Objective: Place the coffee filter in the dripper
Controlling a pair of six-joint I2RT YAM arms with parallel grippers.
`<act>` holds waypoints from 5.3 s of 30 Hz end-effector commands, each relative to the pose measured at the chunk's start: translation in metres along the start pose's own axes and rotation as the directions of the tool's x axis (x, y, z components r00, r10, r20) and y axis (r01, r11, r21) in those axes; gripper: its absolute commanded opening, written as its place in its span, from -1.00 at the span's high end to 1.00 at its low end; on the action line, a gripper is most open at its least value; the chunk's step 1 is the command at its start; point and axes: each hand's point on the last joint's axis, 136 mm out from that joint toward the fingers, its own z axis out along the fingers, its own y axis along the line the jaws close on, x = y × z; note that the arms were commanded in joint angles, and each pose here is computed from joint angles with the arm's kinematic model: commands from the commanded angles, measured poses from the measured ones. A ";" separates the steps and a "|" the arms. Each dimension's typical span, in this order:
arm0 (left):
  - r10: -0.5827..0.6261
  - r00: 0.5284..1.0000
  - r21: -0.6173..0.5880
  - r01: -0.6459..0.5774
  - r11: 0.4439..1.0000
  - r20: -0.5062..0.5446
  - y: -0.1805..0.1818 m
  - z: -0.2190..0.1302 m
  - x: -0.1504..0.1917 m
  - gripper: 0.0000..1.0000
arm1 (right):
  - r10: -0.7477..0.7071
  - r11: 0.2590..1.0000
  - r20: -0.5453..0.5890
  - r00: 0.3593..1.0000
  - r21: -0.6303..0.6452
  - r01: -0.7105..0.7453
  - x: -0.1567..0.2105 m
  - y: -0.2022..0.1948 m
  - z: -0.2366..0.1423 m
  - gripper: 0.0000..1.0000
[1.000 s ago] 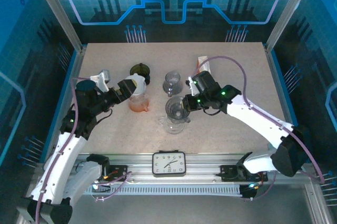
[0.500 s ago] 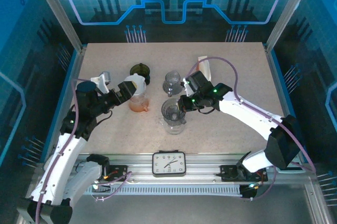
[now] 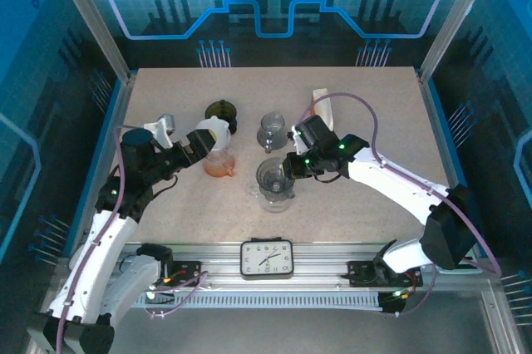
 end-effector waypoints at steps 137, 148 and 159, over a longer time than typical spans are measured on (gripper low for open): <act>0.069 0.991 0.157 -0.050 0.986 -0.114 -0.027 0.009 0.034 -0.90 | -0.113 0.941 0.332 0.937 0.337 -0.006 -0.069 -0.074 -0.094 1.00; 0.092 0.982 0.157 -0.066 0.985 -0.166 -0.029 0.004 0.051 -0.90 | -0.297 0.954 0.177 0.938 0.099 0.283 -0.003 0.014 -0.145 1.00; 0.106 0.976 0.155 -0.077 0.985 -0.190 -0.026 0.003 0.058 -0.90 | -0.417 0.900 -0.050 0.907 0.117 0.420 0.026 0.044 -0.142 1.00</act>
